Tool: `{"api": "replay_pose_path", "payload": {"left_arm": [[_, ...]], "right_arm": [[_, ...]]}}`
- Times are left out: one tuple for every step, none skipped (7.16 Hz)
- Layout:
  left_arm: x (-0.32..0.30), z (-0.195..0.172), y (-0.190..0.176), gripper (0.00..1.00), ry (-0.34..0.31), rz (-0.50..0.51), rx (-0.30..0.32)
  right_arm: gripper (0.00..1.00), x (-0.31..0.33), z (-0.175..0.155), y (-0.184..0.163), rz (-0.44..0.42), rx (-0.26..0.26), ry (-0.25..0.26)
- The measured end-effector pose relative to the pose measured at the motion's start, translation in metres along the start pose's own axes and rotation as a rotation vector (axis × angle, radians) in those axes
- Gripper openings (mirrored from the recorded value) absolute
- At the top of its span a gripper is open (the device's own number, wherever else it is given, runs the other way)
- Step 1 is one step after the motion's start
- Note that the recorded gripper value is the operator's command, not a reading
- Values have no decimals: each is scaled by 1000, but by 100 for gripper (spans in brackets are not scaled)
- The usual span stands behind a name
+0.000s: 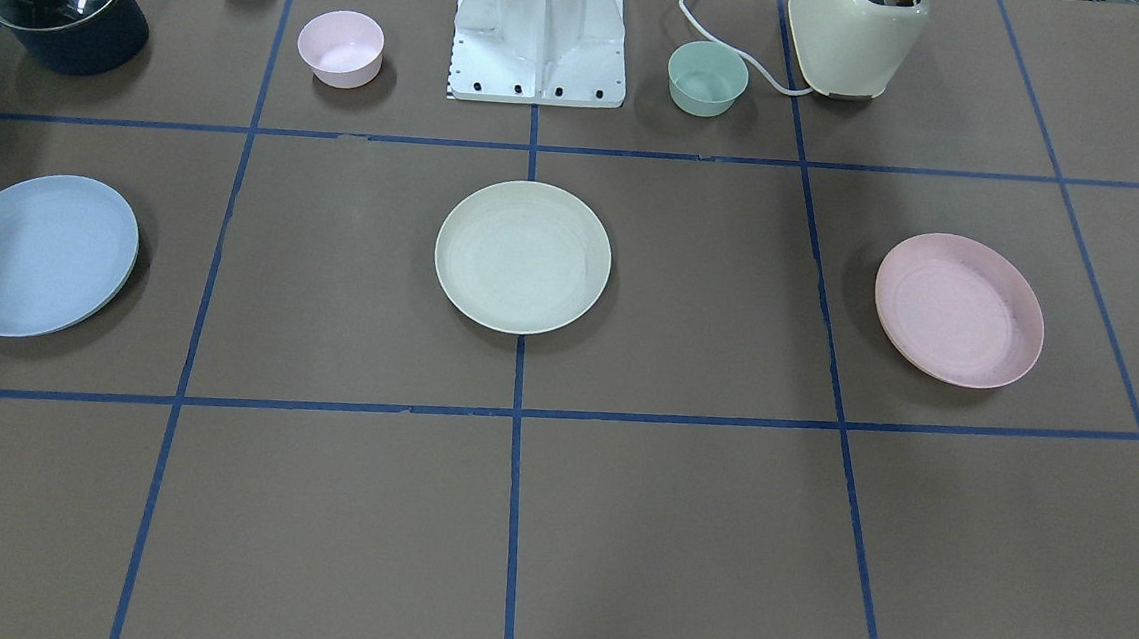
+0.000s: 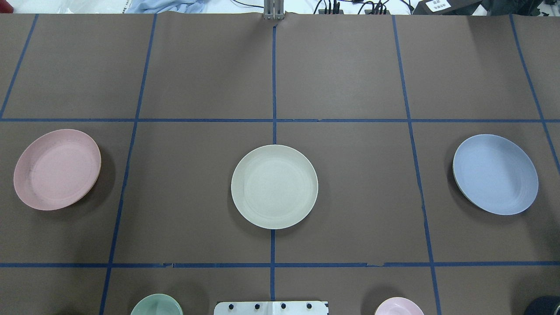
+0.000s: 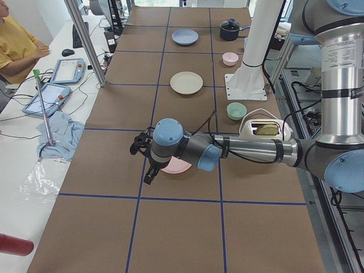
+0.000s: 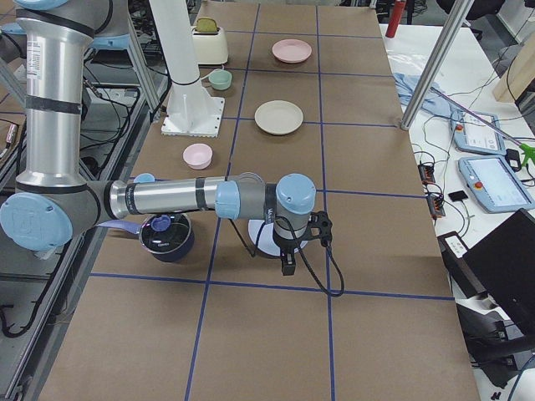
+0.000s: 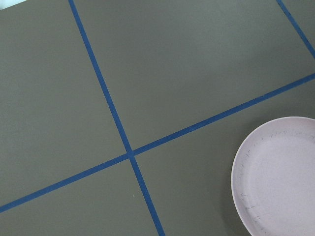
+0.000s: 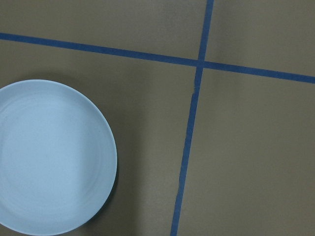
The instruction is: Stack three plates with pink and blue
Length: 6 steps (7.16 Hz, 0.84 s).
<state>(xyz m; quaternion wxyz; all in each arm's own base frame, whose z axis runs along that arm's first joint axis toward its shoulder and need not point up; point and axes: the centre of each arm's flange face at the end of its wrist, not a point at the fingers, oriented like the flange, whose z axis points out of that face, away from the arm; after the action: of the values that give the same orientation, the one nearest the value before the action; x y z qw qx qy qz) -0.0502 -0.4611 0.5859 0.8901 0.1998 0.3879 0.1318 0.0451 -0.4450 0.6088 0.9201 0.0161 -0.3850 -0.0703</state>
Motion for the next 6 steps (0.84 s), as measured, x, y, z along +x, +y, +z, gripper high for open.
{"api": "replay_pose_path", "payload": {"left_arm": [[0,2,1,100,1,-3,-5],[0,8,1,100,4,-12,-16],[2,15,-1,100,7,-38,-29],[13,29,-8,100,20,-67,-51],[36,55,-15,100,46,-79,-98],[57,82,-20,99,62,-80,-145]], "right_arm": [[100,-1,5,-3,-18,6,-10],[100,-1,13,-5,-40,13,-19],[100,0,21,-7,-62,21,-26],[100,2,27,-7,-72,24,-28],[100,4,32,-7,-74,19,-29],[100,5,35,-7,-74,15,-30]]}}
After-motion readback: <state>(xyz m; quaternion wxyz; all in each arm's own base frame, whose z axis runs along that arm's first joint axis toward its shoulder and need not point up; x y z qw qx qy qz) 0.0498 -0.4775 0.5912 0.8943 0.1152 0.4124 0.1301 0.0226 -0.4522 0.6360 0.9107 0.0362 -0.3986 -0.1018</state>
